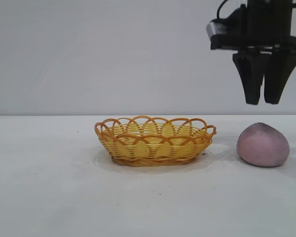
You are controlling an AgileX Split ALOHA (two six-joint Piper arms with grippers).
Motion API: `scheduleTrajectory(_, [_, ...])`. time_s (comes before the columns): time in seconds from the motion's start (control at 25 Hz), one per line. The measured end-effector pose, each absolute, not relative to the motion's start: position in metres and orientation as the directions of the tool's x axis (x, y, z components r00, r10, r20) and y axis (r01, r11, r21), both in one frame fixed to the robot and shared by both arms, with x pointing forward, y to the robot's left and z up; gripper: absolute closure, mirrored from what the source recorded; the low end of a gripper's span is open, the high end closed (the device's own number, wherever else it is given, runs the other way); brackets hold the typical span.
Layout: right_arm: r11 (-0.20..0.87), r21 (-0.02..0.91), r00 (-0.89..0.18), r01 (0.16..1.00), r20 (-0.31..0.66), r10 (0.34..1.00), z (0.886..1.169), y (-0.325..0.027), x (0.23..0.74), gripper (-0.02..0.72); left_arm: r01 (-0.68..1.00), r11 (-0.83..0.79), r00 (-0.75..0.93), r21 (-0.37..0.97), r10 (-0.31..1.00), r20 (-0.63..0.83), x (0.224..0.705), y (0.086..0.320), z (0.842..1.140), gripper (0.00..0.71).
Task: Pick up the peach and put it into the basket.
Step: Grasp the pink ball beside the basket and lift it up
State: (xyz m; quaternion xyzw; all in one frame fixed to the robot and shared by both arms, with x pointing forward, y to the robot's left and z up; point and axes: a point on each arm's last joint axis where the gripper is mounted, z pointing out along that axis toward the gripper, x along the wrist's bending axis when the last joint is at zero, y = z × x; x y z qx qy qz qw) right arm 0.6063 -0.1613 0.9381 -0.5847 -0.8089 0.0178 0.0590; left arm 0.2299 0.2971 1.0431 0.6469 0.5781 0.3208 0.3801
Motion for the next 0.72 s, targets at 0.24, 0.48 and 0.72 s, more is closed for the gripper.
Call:
scheduleTrajectory(0.24, [0.321, -0.135, -0.313, 0.937, 0.077, 0.947, 0.922, -0.16, 0.608, 0.514, 0.504, -0.043, 0.126, 0.863, 0.992, -0.024, 0.23, 0.297, 1.043, 0.186])
scheduleTrajectory(0.48, [0.328, -0.133, -0.32, 0.935, 0.075, 0.944, 0.922, -0.16, 0.609, 0.703, 0.504, -0.043, 0.126, 0.863, 0.992, -0.024, 0.23, 0.297, 1.043, 0.186])
scheduleTrajectory(0.72, [0.333, -0.06, -0.328, 0.941, 0.072, 0.942, 0.953, -0.162, 0.606, 0.703, 0.504, -0.043, 0.126, 0.863, 0.992, -0.024, 0.23, 0.297, 1.043, 0.186])
